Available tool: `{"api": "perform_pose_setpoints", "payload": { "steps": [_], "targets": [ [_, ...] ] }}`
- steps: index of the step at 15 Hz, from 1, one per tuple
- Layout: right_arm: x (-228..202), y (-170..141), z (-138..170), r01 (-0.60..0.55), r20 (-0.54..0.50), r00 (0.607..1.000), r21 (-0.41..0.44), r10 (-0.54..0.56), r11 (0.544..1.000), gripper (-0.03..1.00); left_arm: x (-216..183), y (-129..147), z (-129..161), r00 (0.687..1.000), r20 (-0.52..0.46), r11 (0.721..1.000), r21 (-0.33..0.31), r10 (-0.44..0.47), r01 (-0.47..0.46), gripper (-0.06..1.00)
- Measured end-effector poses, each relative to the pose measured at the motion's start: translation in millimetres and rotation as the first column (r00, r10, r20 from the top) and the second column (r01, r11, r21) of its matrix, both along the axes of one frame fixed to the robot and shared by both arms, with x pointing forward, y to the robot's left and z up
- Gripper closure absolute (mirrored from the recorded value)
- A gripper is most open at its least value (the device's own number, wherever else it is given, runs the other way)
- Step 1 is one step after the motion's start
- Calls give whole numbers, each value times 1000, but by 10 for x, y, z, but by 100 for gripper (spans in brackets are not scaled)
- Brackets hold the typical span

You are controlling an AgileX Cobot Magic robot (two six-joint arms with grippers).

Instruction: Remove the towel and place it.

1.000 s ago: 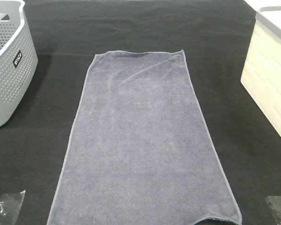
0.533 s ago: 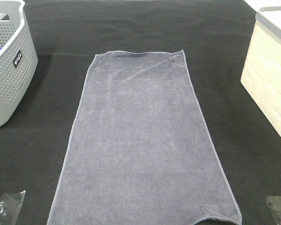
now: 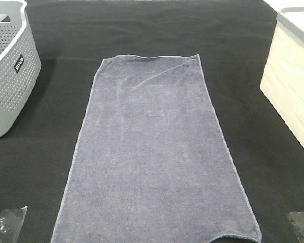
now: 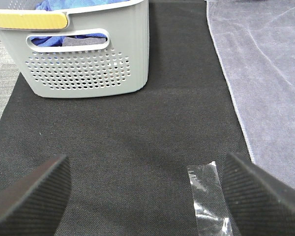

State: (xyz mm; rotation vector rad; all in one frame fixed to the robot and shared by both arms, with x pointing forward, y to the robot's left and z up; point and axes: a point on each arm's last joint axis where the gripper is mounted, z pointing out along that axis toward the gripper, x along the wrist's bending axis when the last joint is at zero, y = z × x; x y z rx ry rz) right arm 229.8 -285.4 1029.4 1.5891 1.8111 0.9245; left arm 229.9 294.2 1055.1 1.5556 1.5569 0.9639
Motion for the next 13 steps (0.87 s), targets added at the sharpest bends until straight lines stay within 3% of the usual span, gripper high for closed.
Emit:
{"api": "perform_pose_setpoints", "payload": {
  "steps": [13],
  "targets": [
    [0, 0, 0, 0, 0, 1000, 0, 0, 1000, 25, 0, -6, 0, 1000, 1, 1000, -7, -4, 4, 15]
  ]
}}
